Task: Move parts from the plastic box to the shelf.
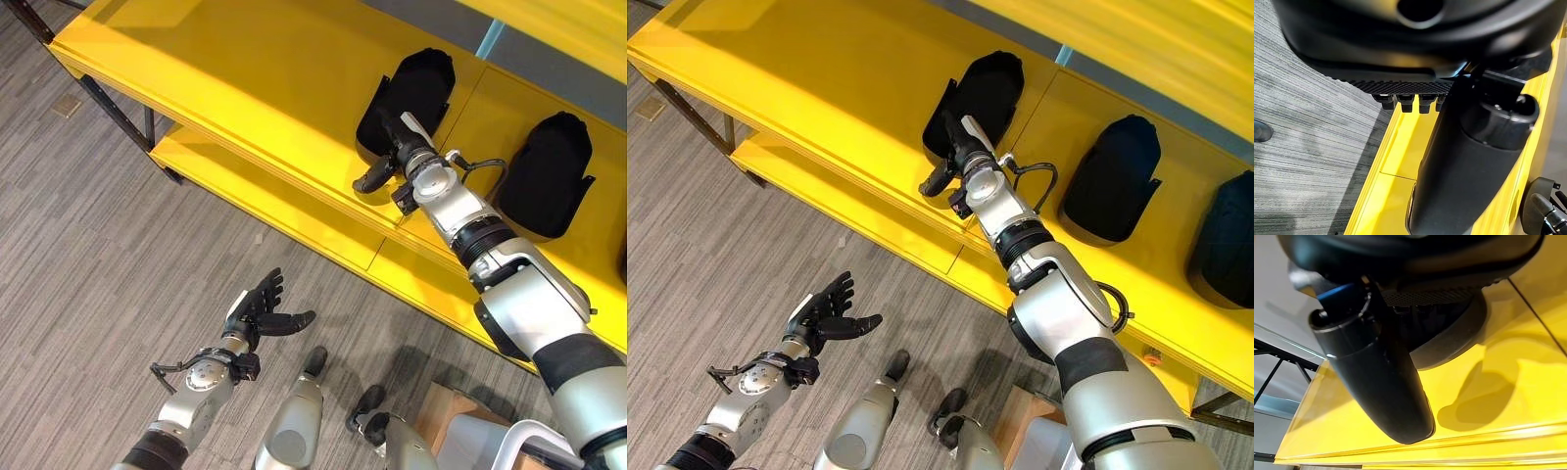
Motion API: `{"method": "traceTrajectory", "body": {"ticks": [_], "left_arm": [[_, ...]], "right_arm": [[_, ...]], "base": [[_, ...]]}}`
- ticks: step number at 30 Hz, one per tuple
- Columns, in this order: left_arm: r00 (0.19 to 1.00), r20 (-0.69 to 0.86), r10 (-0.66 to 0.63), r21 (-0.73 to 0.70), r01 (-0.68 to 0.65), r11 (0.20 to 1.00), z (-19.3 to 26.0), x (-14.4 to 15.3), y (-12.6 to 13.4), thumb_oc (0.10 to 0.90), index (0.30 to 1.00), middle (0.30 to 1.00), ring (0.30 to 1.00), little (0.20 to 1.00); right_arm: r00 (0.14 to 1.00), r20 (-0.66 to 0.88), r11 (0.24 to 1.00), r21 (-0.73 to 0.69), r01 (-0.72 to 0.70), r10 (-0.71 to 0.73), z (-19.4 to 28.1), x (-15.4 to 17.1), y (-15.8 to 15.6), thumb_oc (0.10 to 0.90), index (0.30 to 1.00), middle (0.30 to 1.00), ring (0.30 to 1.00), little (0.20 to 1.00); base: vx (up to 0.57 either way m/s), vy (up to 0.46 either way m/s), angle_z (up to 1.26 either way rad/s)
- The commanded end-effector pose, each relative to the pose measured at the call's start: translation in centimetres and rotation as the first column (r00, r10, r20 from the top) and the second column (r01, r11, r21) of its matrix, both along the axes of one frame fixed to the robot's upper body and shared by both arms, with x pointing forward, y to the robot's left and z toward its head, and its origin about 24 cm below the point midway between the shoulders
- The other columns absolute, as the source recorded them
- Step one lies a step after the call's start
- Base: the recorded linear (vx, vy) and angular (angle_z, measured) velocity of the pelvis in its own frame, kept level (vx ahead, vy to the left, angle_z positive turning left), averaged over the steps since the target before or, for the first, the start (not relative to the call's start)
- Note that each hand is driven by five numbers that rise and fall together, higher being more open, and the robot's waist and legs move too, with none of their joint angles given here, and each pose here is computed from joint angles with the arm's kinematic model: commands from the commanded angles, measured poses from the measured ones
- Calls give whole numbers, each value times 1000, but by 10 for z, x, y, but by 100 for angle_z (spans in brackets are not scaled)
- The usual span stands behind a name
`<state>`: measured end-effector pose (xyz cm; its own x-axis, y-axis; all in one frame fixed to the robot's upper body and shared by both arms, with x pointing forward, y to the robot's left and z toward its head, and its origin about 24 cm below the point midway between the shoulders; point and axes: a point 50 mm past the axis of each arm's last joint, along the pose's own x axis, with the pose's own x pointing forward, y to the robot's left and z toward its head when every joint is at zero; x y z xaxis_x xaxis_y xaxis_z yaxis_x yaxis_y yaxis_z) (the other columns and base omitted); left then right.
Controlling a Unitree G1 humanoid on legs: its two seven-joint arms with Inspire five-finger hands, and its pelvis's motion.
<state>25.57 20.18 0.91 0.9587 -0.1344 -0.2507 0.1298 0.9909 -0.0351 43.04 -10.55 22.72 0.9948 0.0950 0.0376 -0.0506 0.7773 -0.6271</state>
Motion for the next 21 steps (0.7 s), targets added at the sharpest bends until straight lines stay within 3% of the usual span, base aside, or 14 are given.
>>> {"method": "traceTrajectory", "body": {"ticks": [1,21], "left_arm": [[983,179,-31,6,30,1000,38,8,4,900,1000,1000,1000,1000],[982,180,-50,19,47,999,38,8,4,900,1000,1000,1000,1000]], "right_arm": [[961,262,996,-8,-86,85,75,-9,23,900,1000,1000,1000,1000],[950,302,997,-20,-81,83,85,-12,15,900,1000,1000,1000,1000]], "base": [[0,0,0],[-1,0,0]]}}
